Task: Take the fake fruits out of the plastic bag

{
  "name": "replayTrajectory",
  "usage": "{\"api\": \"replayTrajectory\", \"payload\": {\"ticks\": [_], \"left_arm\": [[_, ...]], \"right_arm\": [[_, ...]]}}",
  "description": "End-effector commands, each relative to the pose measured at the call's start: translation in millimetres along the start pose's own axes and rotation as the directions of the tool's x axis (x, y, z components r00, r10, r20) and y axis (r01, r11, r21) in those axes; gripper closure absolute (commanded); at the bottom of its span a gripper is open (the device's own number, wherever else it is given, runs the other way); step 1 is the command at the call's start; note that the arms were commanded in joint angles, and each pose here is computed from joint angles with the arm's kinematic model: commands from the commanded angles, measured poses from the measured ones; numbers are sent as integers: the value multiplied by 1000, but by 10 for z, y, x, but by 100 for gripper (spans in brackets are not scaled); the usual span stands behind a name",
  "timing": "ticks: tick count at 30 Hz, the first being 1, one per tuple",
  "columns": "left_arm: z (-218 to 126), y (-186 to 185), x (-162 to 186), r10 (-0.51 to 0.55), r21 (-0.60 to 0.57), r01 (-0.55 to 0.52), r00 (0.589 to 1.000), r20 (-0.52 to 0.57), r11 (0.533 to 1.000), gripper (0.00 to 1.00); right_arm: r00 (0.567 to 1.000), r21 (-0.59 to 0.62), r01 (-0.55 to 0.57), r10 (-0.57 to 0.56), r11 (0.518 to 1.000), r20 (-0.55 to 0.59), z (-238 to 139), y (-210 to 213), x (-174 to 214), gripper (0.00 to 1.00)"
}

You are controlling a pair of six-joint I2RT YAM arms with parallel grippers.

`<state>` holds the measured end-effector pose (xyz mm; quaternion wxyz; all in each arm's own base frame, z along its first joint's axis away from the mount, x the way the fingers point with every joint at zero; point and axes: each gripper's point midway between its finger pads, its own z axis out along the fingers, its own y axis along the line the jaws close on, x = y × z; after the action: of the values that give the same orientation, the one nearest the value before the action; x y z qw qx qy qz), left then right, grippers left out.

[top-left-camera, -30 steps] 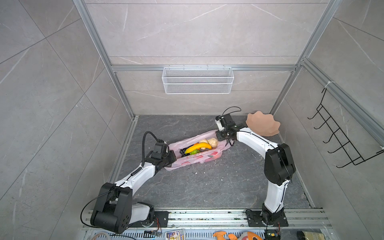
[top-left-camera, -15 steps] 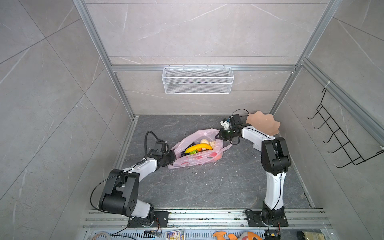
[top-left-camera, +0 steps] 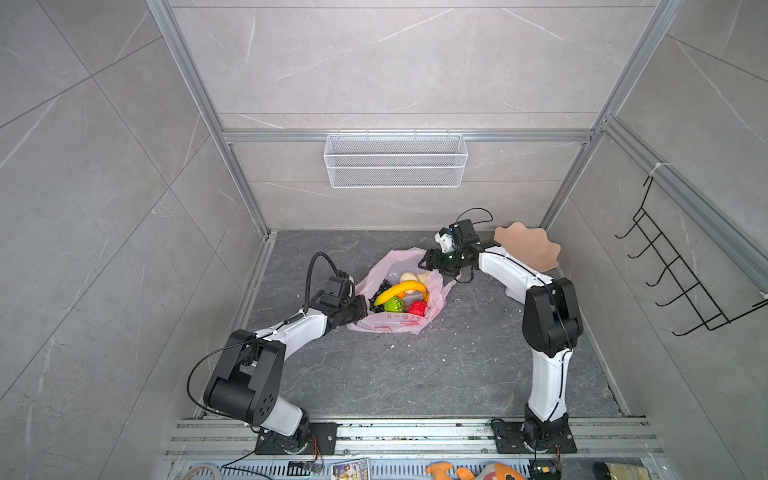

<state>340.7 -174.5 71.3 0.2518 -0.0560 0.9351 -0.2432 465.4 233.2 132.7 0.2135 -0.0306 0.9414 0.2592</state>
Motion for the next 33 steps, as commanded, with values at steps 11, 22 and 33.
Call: {"api": "replayTrajectory", "payload": {"ticks": [11, 22, 33], "left_arm": [[1, 6, 180, 44, -44, -45, 999, -8, 998, 100], [19, 112, 245, 1, -91, -2, 1000, -9, 996, 100], [30, 445, 327, -136, -152, 134, 991, -4, 979, 100]], "right_arm": [[986, 603, 153, -162, 783, -40, -430, -59, 802, 23], [985, 743, 159, -157, 650, -74, -339, -484, 989, 53], [985, 383, -170, 154, 908, 73, -325, -859, 1275, 98]]}}
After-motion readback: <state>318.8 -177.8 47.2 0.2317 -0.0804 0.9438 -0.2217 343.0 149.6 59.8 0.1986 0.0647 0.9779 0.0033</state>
